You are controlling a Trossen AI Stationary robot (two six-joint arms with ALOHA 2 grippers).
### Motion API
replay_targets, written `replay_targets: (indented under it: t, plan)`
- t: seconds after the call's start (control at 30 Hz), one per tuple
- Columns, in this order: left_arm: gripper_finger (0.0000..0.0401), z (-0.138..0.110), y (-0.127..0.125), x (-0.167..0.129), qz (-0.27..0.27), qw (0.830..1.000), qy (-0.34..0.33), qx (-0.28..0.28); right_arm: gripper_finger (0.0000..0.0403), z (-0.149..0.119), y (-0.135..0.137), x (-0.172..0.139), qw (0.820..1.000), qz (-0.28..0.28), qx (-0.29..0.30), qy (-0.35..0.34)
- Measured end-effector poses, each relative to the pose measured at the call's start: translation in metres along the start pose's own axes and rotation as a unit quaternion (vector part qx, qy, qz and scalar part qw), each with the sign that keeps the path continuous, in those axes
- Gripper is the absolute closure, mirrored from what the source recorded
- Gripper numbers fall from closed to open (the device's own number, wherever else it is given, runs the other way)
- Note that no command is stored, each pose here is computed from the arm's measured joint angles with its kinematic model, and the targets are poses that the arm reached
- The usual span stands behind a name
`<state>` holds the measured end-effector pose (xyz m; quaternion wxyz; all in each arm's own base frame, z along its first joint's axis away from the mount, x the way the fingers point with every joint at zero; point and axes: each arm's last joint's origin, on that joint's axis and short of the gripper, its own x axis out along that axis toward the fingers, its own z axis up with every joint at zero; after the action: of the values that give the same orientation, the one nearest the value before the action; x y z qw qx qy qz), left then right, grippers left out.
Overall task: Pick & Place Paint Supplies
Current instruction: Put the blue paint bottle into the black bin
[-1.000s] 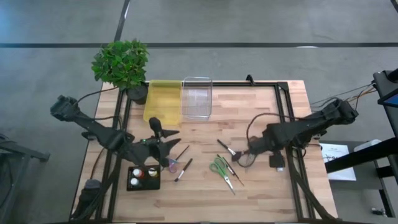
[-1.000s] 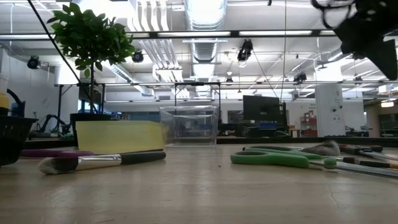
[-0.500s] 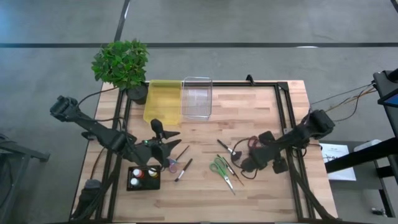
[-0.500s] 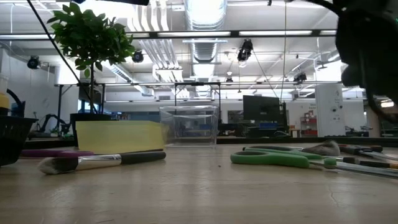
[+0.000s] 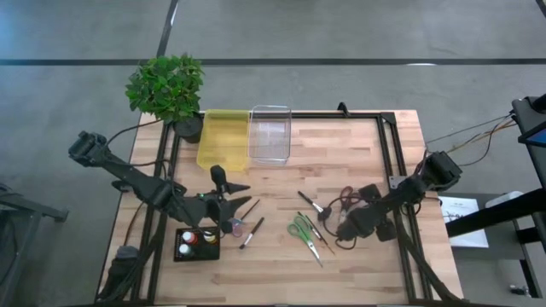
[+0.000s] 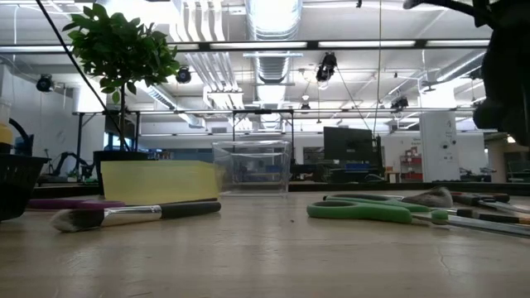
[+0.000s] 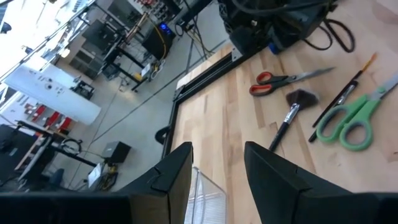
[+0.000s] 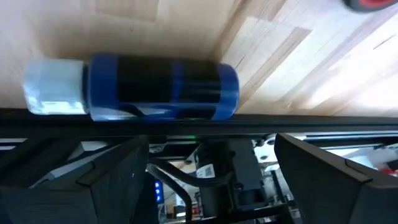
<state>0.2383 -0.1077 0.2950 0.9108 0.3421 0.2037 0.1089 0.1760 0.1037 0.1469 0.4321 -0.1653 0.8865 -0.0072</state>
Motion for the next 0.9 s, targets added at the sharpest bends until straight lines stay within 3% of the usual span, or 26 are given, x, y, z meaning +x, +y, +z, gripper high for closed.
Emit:
replay_targets:
  t: [0.4, 0.77, 0.9]
  plan:
    - [0.0249, 0.001, 0.0, 0.0, -0.003, 1.0, -0.005, -0.007, 0.0057, 0.005, 0.003, 0.013, 0.998, 0.045, 0.024, -0.032]
    - [0.0249, 0.001, 0.0, 0.0, -0.009, 1.0, -0.008, -0.012, 0.0057, 0.005, -0.002, -0.016, 0.971, 0.037, 0.072, -0.223]
    - [0.0249, 0.001, 0.0, 0.0, -0.01, 1.0, -0.008, -0.015, 0.0057, -0.004, -0.007, -0.018, 0.968, 0.033, 0.088, -0.231]
